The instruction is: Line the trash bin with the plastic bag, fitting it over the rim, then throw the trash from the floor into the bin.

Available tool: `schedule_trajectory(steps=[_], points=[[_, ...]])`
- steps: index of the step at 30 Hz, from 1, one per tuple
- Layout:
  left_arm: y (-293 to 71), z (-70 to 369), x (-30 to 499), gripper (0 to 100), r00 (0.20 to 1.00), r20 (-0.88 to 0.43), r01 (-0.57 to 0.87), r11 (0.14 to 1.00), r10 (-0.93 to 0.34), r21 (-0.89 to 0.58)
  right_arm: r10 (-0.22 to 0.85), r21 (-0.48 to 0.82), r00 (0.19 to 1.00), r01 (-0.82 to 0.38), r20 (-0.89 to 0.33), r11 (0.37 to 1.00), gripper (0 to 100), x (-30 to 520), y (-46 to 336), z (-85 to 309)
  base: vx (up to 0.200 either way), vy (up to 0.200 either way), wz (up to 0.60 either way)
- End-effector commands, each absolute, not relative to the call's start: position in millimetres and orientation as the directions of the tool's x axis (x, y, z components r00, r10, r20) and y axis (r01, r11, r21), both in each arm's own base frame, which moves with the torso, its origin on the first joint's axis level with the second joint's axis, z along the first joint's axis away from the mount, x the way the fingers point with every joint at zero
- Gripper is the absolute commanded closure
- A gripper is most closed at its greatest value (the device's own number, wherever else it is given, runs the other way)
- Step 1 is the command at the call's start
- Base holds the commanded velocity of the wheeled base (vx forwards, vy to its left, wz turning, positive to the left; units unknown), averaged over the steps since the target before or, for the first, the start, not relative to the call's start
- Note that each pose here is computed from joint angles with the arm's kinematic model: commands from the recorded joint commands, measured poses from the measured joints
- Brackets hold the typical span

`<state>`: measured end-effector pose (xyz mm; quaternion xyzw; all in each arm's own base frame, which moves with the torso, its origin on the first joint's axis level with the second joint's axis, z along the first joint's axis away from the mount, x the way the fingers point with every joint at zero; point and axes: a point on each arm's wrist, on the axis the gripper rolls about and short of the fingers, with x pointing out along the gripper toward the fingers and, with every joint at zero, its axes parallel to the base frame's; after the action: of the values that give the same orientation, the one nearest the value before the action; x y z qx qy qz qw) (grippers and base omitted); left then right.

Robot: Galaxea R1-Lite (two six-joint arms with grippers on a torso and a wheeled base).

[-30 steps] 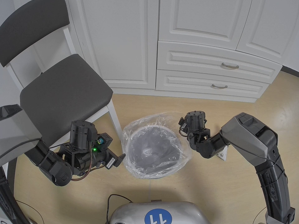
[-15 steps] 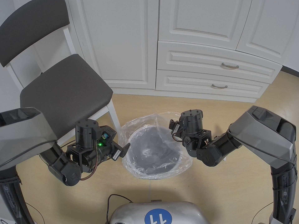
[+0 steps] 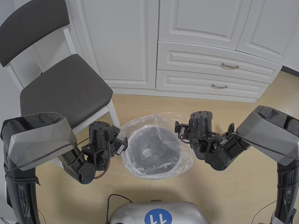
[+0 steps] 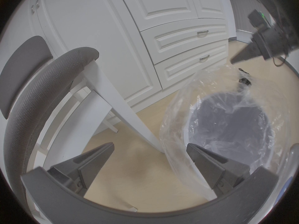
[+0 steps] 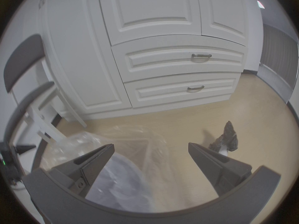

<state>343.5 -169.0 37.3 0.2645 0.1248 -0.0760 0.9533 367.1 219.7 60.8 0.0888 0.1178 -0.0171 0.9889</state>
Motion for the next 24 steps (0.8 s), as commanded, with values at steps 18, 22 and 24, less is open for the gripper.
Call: schedule_trajectory(steps=[18,22,24], points=[[-194,45,324,0,0.956,-0.267,0.095,0.988,-0.124,-0.119,-0.014,0.199,0.970,0.064,-0.243,0.978,0,388,207,33,0.000,0.000,0.00],[-194,39,326,0,0.946,-0.302,0.065,0.984,-0.113,-0.165,0.002,0.223,0.968,0.056,-0.252,0.973,0,393,209,26,0.000,0.000,0.00],[-195,37,331,0,0.939,-0.326,0.041,0.979,-0.106,-0.201,-0.002,0.224,0.966,0.061,-0.257,0.973,0,397,209,19,0.000,0.000,0.00]])
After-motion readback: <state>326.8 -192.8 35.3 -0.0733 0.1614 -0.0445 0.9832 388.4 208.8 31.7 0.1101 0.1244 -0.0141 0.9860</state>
